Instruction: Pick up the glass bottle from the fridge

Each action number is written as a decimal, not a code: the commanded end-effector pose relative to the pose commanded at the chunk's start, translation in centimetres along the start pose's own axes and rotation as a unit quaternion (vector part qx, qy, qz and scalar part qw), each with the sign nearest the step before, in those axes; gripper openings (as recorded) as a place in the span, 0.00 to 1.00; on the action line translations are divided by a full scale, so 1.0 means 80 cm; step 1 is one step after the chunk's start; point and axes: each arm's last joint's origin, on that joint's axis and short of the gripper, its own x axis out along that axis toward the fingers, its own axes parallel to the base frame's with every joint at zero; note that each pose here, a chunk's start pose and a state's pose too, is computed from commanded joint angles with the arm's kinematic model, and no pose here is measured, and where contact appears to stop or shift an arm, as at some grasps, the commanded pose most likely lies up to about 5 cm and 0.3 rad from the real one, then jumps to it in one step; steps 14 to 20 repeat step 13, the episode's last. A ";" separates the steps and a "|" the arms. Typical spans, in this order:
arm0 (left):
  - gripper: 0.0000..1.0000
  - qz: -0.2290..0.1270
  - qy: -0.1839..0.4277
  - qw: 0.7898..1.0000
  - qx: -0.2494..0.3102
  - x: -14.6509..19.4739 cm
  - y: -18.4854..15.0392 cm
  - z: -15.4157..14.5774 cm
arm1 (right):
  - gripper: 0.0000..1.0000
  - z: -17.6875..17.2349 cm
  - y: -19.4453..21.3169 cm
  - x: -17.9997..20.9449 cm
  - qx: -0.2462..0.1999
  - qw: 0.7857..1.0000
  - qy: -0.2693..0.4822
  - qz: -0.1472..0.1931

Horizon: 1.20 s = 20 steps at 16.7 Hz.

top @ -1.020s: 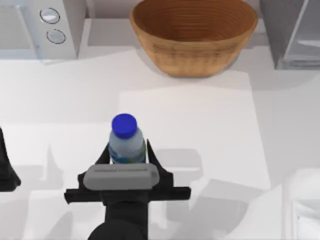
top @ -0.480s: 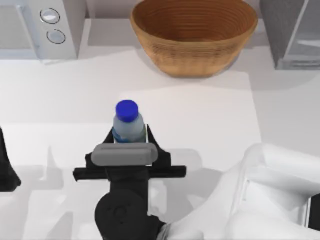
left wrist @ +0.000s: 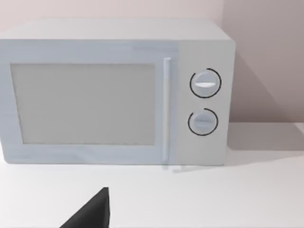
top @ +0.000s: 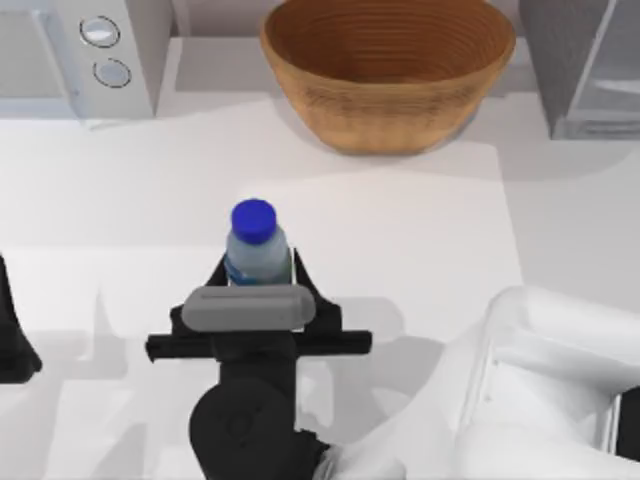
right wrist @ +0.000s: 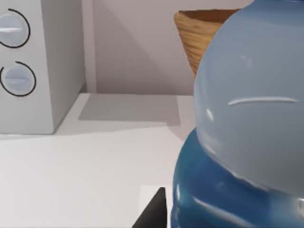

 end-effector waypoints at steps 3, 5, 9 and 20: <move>1.00 0.000 0.000 1.000 0.000 0.000 0.000 0.000 | 0.68 0.000 0.000 0.000 0.000 1.000 0.000 0.000; 1.00 0.000 0.000 1.000 0.000 0.000 0.000 0.000 | 0.83 0.000 0.000 0.000 0.000 1.000 0.000 0.000; 1.00 0.000 0.000 1.000 0.000 0.000 0.000 0.000 | 1.00 0.000 0.000 0.000 0.000 1.000 0.000 0.000; 1.00 0.000 0.000 1.000 0.000 0.000 0.000 0.000 | 1.00 0.000 0.000 0.000 0.000 1.000 0.000 0.000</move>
